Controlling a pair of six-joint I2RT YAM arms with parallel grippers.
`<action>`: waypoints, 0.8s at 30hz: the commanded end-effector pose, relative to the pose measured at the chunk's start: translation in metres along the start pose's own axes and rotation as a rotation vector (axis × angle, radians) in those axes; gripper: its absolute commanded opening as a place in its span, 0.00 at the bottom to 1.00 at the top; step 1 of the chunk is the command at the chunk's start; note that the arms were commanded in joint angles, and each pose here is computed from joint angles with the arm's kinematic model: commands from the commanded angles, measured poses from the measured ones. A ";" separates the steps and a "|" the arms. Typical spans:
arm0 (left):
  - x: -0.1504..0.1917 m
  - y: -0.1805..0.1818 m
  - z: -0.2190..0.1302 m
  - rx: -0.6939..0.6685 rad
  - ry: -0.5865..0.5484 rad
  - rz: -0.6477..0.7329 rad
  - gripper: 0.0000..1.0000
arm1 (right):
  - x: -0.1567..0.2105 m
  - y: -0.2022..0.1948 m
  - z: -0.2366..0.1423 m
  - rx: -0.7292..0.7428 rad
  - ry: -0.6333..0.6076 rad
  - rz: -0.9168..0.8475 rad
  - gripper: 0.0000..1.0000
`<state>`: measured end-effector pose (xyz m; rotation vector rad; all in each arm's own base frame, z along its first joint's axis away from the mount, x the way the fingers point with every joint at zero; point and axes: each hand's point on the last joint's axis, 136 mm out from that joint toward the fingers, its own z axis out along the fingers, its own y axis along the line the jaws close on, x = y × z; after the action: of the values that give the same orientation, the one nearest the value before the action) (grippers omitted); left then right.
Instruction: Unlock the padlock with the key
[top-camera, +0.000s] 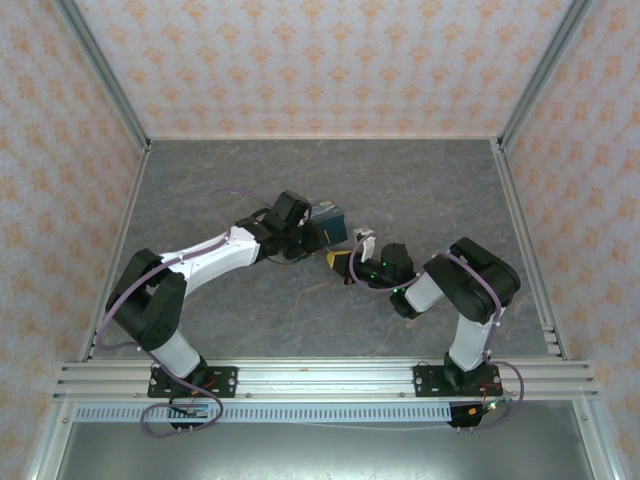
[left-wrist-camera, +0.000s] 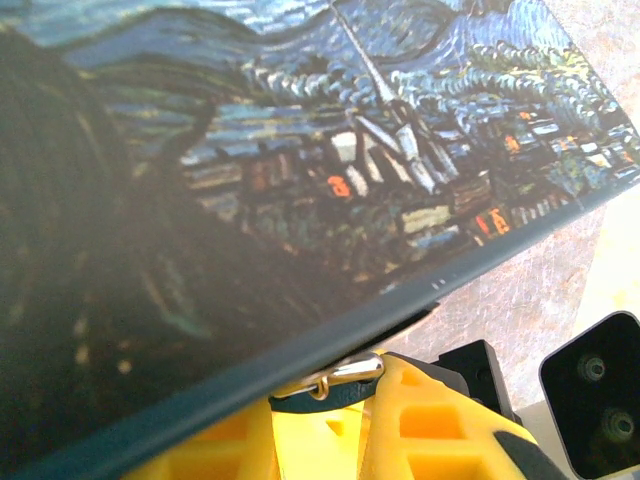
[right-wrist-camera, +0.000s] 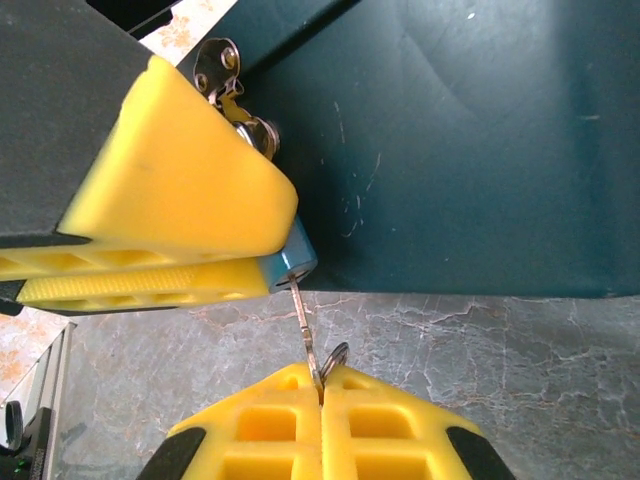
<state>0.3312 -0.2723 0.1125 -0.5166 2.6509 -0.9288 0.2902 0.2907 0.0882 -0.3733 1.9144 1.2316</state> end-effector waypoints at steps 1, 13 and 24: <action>0.021 0.004 0.006 -0.003 0.080 0.038 0.08 | -0.049 0.026 -0.005 -0.065 -0.165 -0.097 0.00; 0.020 -0.003 0.005 0.043 0.069 0.049 0.08 | -0.044 0.030 0.007 -0.138 -0.108 -0.019 0.00; 0.022 0.003 0.003 0.025 0.067 0.078 0.08 | -0.045 0.029 0.008 -0.137 -0.096 -0.009 0.00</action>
<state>0.3321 -0.2721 0.1067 -0.4858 2.6310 -0.9339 0.2881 0.2950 0.0835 -0.3313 1.9777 1.3292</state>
